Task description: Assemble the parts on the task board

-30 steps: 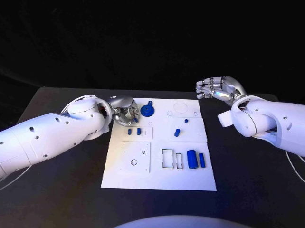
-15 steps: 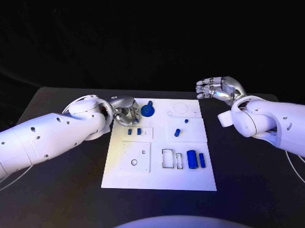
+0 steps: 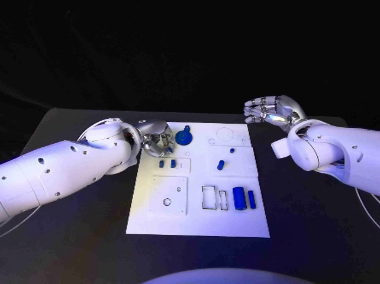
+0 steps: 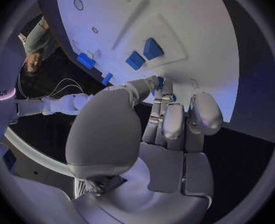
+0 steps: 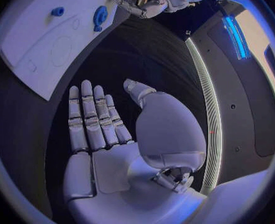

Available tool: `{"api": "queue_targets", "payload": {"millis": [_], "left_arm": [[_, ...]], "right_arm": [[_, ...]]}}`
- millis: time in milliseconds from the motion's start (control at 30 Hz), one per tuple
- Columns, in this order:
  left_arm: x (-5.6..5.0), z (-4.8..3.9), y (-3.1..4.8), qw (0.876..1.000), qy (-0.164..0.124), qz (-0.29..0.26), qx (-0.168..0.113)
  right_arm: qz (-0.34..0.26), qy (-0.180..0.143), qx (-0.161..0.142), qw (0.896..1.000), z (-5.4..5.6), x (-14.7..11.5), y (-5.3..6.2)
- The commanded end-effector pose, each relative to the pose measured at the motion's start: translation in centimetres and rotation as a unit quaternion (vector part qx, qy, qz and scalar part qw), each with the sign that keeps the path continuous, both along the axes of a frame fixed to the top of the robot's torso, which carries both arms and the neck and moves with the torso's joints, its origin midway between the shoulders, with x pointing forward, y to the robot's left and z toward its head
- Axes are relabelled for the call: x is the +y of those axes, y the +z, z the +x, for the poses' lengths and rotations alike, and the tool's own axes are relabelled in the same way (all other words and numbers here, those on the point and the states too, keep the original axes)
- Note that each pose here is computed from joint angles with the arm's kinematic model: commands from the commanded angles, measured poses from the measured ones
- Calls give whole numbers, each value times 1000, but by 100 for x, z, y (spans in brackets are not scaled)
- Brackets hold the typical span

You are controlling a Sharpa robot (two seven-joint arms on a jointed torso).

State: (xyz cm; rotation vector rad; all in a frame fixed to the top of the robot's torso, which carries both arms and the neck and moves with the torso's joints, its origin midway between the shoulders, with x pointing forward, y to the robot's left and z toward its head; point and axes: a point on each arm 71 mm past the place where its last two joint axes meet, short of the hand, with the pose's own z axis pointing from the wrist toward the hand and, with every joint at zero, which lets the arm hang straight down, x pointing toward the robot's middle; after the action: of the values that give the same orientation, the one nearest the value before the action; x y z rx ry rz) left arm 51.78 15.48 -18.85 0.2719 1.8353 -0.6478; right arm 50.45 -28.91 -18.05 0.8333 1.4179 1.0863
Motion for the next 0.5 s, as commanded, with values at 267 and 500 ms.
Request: {"api": "queue_targets", "payload": {"millis": [267,500], "left_arm": [[-11,7,-27,1000,1,8,8],[-27,9,-51,1000,1,8,13]], "right_arm": [[0,7,-3,1000,-4,13,-2],[0,7,-3,1000,-4,13,-4]]}}
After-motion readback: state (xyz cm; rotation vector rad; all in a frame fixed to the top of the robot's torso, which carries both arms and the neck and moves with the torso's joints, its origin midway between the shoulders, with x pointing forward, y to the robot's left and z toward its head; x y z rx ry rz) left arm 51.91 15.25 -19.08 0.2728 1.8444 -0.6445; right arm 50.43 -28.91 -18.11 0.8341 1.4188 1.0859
